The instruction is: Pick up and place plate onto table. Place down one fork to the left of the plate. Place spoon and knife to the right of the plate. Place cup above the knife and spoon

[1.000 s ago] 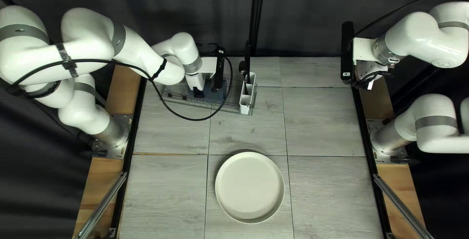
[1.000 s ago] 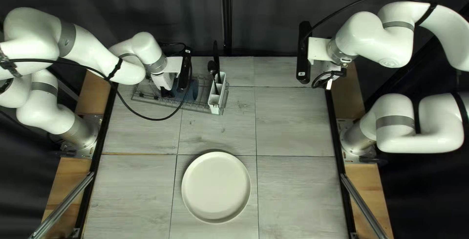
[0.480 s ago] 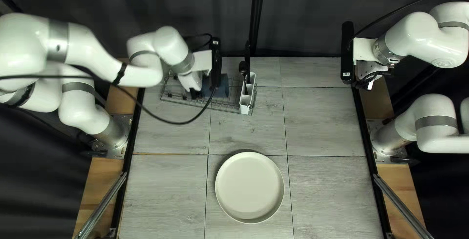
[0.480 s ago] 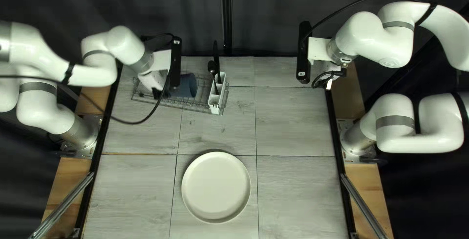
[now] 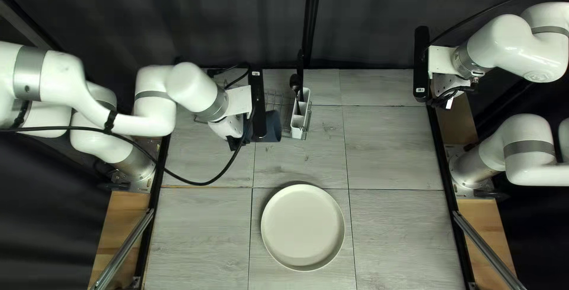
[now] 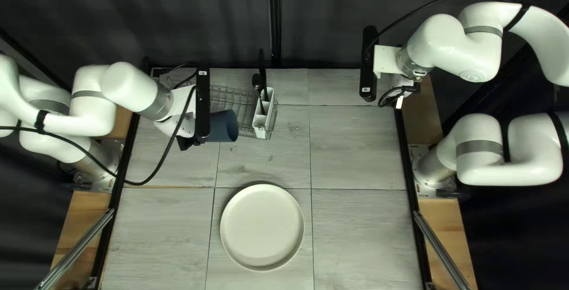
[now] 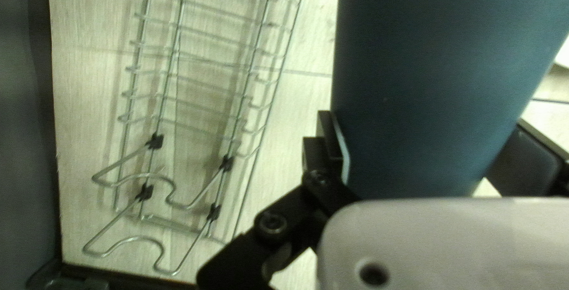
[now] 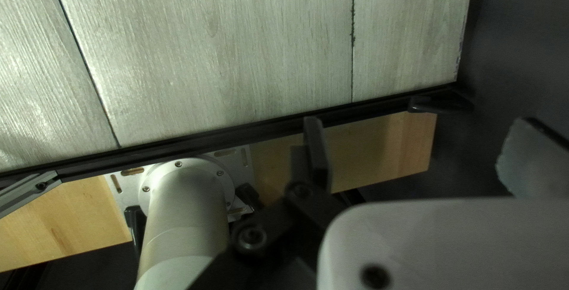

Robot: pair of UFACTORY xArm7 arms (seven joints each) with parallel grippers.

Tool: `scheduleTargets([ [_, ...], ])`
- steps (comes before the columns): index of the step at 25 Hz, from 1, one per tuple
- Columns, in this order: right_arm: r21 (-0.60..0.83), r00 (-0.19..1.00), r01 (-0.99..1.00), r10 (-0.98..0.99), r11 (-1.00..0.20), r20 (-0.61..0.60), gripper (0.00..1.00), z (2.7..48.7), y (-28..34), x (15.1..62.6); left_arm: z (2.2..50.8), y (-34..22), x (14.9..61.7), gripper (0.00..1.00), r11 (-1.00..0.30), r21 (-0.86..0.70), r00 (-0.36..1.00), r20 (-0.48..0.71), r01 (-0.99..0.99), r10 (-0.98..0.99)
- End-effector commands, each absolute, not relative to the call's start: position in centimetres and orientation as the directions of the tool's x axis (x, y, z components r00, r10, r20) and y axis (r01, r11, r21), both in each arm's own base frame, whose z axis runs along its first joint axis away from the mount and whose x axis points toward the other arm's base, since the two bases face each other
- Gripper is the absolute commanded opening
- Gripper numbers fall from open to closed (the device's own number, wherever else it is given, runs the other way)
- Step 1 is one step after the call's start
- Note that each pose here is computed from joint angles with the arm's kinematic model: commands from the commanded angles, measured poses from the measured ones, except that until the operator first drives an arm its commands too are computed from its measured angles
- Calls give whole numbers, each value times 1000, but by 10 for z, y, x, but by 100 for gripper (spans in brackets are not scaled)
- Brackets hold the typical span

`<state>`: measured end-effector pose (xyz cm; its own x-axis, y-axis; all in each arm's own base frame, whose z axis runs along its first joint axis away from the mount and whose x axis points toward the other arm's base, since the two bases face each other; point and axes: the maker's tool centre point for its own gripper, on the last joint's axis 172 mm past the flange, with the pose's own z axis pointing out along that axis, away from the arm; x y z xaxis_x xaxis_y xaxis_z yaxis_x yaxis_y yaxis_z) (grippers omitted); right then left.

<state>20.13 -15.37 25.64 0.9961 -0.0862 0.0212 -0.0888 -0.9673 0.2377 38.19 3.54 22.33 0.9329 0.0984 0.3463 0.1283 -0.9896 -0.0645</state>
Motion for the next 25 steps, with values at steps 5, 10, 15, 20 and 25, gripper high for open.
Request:
scheduleTargets([
  [5, 238, 996, -89, -86, -967, 21, 100, 256, -154, 201, 253, -19, 398, 0, -993, 54, 880, 461, 103, 117],
  [10, 238, 996, -89, -86, -967, 21, 100, 256, -154, 201, 259, -33, 394, 0, -989, 111, 873, 467, 99, 140],
  [15, 238, 996, -89, -86, -967, 21, 100, 256, -154, 201, 259, -33, 394, 0, -989, 111, 873, 467, 99, 140],
  [20, 238, 996, -89, -86, -967, 21, 100, 256, -154, 201, 259, -33, 394, 0, -989, 111, 873, 467, 99, 140],
  [25, 238, 996, -89, -86, -967, 21, 100, 256, -154, 201, 259, -33, 394, 0, -989, 111, 873, 467, 99, 140],
])
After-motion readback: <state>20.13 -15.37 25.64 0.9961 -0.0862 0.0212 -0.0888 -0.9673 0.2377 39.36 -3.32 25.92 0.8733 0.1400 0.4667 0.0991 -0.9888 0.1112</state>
